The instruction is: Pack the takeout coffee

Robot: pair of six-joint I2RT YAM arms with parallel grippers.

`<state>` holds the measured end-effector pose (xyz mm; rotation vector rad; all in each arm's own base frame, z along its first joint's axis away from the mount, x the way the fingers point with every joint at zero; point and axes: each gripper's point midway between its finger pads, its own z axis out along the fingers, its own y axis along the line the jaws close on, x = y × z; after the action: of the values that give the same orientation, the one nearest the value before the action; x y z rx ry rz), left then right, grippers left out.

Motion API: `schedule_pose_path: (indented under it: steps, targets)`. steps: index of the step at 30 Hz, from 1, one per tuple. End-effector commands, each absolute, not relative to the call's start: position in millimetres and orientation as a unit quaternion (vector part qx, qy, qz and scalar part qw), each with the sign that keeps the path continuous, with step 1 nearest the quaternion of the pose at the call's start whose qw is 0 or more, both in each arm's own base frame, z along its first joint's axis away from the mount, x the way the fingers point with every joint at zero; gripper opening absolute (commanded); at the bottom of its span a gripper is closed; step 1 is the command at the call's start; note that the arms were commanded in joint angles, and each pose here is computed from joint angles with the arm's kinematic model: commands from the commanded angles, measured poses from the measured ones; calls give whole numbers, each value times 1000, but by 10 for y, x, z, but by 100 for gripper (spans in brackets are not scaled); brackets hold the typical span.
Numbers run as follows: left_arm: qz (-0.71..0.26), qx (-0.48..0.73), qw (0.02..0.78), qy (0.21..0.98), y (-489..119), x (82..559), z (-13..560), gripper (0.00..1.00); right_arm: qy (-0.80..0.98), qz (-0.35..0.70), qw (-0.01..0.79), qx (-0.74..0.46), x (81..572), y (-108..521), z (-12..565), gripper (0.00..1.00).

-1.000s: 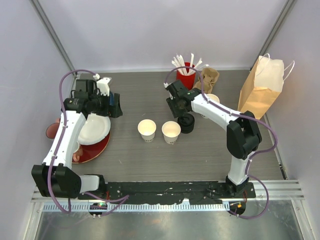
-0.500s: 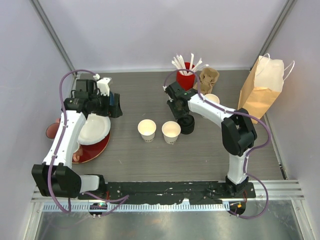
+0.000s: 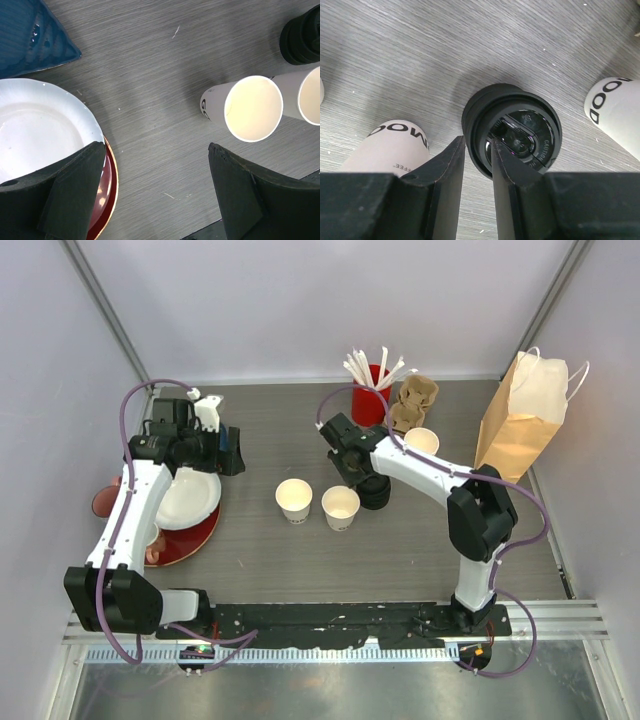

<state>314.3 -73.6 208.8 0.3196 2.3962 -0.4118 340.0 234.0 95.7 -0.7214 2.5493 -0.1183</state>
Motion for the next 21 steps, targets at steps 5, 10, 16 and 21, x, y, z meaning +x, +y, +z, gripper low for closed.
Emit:
schedule_pose_path:
  steps: [5,10,16,21]
  targets:
    - [-158,130,349,914,-737,3159,2175,89,923,-80,270,-262,3487,2165,1132,33]
    - [-159,132,352,913,-738,3147,2196,88,922,-75,270,-266,3563,2225,1120,32]
    - [-156,135,353,913,-732,3127,2185,88,927,-46,259,-267,3538,2338,1055,32]
    - [-157,134,352,913,-733,3135,2170,89,925,-43,275,-259,3578,2350,1142,33]
